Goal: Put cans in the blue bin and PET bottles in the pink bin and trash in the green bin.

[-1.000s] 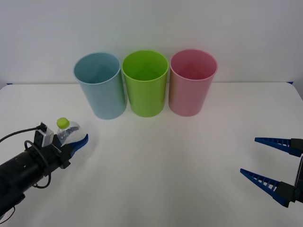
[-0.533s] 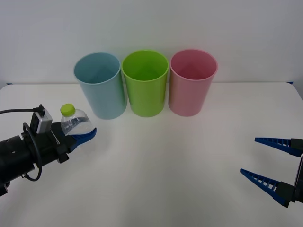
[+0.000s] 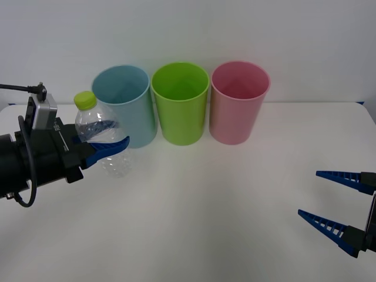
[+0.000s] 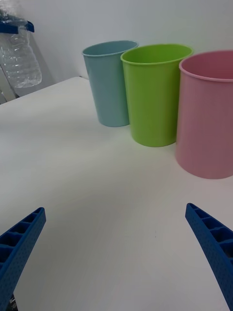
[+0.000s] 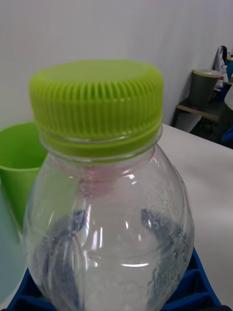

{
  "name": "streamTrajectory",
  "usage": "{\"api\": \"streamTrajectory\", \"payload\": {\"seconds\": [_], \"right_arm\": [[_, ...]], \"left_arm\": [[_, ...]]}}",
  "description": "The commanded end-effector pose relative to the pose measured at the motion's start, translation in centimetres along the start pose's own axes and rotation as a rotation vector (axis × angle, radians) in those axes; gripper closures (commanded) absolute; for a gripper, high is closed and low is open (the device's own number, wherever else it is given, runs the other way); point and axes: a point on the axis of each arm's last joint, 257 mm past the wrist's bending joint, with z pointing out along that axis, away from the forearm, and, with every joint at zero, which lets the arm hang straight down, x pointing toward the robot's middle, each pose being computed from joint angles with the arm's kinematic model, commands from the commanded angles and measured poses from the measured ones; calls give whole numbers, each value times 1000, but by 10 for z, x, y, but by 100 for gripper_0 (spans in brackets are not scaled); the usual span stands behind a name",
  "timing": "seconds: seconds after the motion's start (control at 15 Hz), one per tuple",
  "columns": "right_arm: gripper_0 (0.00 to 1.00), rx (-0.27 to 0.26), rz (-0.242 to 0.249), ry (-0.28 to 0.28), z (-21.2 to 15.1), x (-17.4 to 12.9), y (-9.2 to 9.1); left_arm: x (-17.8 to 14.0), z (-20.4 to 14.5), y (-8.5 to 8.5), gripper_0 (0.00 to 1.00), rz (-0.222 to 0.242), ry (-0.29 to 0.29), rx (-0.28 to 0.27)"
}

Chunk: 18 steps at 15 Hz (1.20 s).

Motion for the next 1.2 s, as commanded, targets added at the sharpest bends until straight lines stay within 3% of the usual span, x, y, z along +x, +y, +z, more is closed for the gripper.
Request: {"api": "streamTrajectory", "payload": {"seconds": [0.07,0.13,0.2,0.4,0.6,0.93,1.2], "right_arm": [[0,0,0,0,0,0,0],[0,0,0,0,0,0,0],[0,0,0,0,0,0,0],[0,0,0,0,0,0,0],[0,0,0,0,0,0,0],[0,0,0,0,0,0,0],[0,0,0,0,0,0,0]], "left_arm": [[-33,43,-20,100,-1,-51,72],[-50,68,-22,100,6,-68,106],[-67,90,-15,100,21,-82,114],[-102,158,21,100,90,-98,86],[-128,209,33,100,73,-104,80],[-173,275,31,100,44,-152,64],[-174,317,33,100,125,-132,13]]}}
